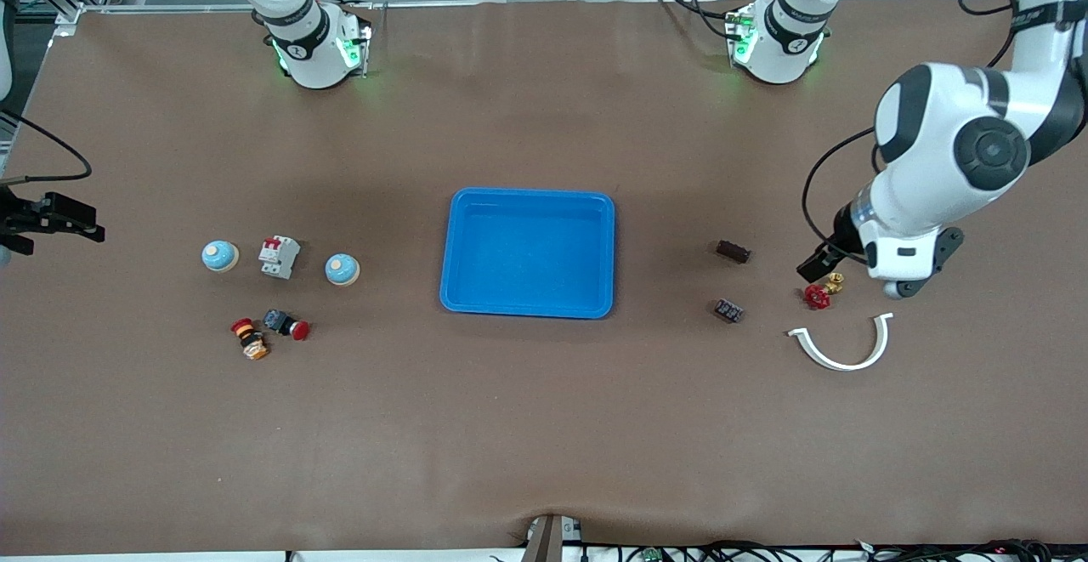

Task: Place electrolytic capacitor and blue bell in tray
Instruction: 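Lower the left gripper over a capacitor while the right gripper lowers over a bell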

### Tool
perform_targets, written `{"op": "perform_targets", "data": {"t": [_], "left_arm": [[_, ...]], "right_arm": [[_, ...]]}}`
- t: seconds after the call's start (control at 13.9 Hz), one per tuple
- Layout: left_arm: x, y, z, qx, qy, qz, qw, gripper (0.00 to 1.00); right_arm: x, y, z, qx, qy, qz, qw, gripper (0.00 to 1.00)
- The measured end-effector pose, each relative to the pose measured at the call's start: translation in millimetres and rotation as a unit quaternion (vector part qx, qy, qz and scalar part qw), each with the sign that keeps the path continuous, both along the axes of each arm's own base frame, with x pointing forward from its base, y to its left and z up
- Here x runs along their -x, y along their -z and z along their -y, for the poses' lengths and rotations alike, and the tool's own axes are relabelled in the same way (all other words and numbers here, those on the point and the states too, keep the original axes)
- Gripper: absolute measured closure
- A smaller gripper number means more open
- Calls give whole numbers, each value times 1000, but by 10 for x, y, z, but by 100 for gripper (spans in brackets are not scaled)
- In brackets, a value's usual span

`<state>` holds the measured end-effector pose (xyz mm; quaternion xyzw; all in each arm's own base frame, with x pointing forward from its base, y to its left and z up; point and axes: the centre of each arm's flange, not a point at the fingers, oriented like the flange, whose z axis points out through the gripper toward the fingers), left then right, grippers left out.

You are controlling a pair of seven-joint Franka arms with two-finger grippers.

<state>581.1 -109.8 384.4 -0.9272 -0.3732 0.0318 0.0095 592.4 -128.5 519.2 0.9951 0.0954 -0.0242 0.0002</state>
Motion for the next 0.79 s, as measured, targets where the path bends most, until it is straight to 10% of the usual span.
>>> {"op": "perform_targets", "data": {"t": [0.79], "left_arm": [[-270,899,469,8,-68,27,997,0]], "right_arm": [[281,1302,151,-12,-18,-39,999,0]]}}
